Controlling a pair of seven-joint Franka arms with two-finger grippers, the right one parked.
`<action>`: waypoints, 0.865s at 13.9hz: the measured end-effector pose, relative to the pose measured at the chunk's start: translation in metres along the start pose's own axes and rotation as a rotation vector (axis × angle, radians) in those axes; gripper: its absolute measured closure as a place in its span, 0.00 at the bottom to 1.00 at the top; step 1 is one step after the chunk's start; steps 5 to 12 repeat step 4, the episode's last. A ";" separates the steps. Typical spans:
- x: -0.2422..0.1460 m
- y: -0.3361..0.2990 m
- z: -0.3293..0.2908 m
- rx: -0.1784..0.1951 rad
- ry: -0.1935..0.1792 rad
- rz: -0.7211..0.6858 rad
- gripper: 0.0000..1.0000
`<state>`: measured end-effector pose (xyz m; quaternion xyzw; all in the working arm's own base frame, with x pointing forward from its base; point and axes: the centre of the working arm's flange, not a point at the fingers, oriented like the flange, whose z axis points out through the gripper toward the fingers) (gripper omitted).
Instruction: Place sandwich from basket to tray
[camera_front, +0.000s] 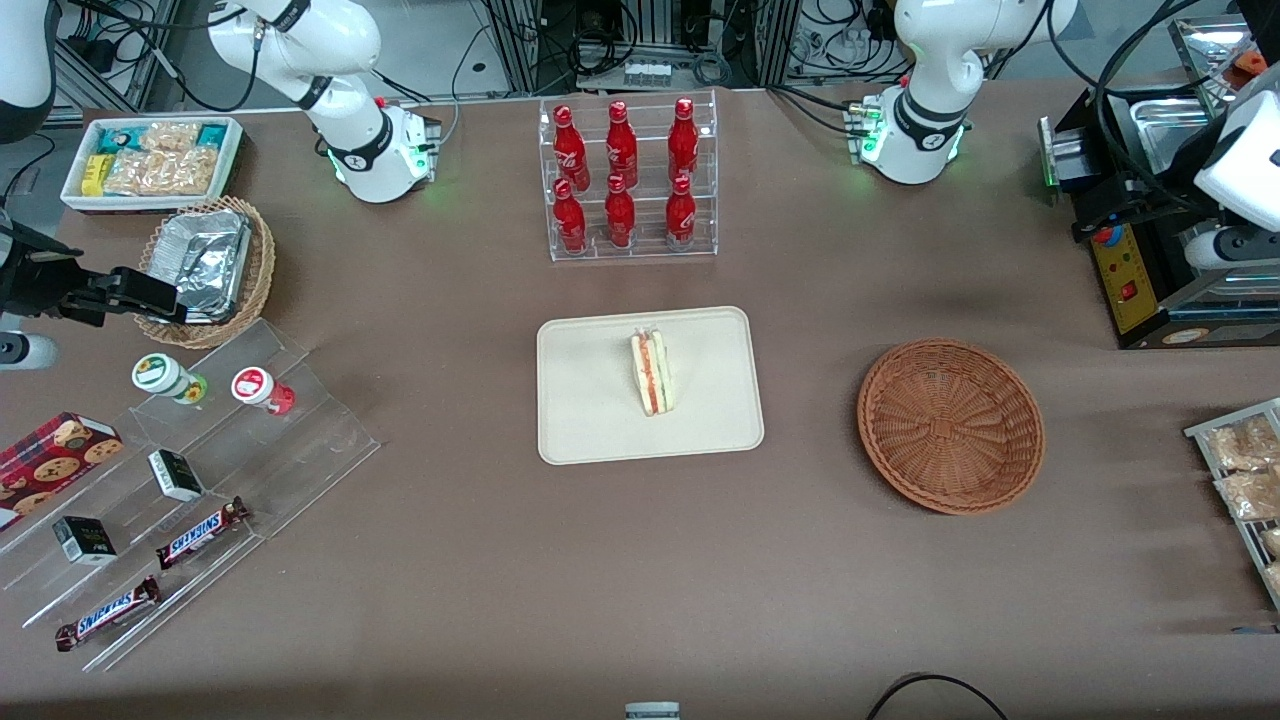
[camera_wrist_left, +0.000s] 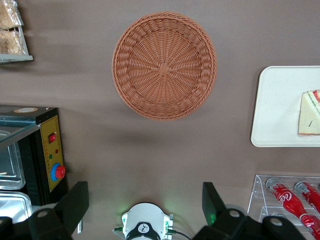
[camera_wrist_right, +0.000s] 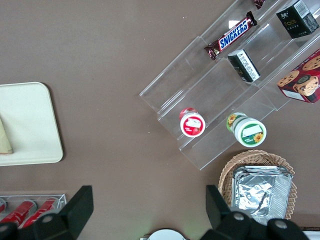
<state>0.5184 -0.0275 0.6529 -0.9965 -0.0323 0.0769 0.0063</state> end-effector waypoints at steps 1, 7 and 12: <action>0.000 -0.004 0.000 -0.002 -0.001 -0.005 0.00; 0.002 -0.007 0.001 -0.006 -0.002 -0.008 0.00; 0.002 -0.007 0.001 -0.006 -0.002 -0.008 0.00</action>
